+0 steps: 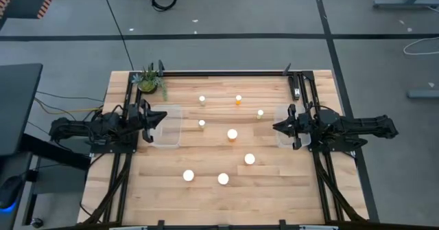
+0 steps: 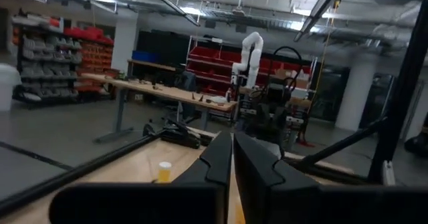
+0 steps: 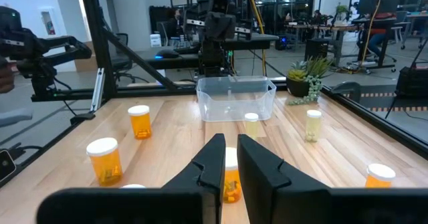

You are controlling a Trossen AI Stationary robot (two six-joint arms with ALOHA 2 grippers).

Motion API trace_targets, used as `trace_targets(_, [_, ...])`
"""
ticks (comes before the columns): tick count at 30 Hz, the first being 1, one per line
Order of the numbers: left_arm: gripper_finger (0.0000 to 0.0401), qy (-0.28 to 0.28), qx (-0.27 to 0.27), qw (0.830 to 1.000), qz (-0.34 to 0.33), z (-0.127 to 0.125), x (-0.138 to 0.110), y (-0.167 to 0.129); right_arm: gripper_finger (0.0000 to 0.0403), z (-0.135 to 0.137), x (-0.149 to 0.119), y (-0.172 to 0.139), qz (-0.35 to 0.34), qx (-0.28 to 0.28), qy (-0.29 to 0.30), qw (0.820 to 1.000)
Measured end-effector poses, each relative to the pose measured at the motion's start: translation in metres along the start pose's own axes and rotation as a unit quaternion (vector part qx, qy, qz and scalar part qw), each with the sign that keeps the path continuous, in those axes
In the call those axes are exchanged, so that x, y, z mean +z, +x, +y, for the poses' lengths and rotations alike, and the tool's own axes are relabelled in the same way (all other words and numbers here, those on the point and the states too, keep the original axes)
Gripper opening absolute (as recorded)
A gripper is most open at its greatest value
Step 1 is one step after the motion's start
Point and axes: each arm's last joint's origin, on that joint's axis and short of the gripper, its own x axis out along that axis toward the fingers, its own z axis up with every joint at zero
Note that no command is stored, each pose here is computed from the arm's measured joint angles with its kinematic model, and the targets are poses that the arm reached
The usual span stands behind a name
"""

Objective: Pick and place medicine bottles into bin by pill shape (circle, oval)
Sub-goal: Put the small yellow pill bottle into the left transparent bin

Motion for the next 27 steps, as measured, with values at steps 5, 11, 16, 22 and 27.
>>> trace_targets(5, [0.0026, -0.013, 0.008, 1.000, 0.020, 0.001, -0.003, 0.001, 0.0046, 0.000, 0.000, 0.000, 0.000, 0.000, 0.000, 1.000])
trace_targets(11, [0.0017, -0.015, 0.039, 0.997, 0.061, 0.003, -0.003, 0.009, 0.0046, 0.000, 0.000, 0.000, 0.000, 0.000, 0.000, 1.000])
trace_targets(16, [0.0029, -0.009, 0.062, 0.993, 0.099, 0.004, -0.005, 0.018, 0.0046, 0.000, 0.000, 0.000, 0.000, 0.000, 0.000, 1.000])
trace_targets(22, [0.0040, -0.008, 0.072, 0.986, 0.147, 0.003, -0.008, 0.028, 0.0046, 0.000, 0.000, 0.000, 0.000, 0.000, 0.000, 1.000])
trace_targets(27, [0.0040, -0.008, 0.091, 0.978, 0.188, 0.003, -0.010, 0.035, 0.0046, 0.000, 0.000, 0.000, 0.000, 0.000, 0.000, 1.000])
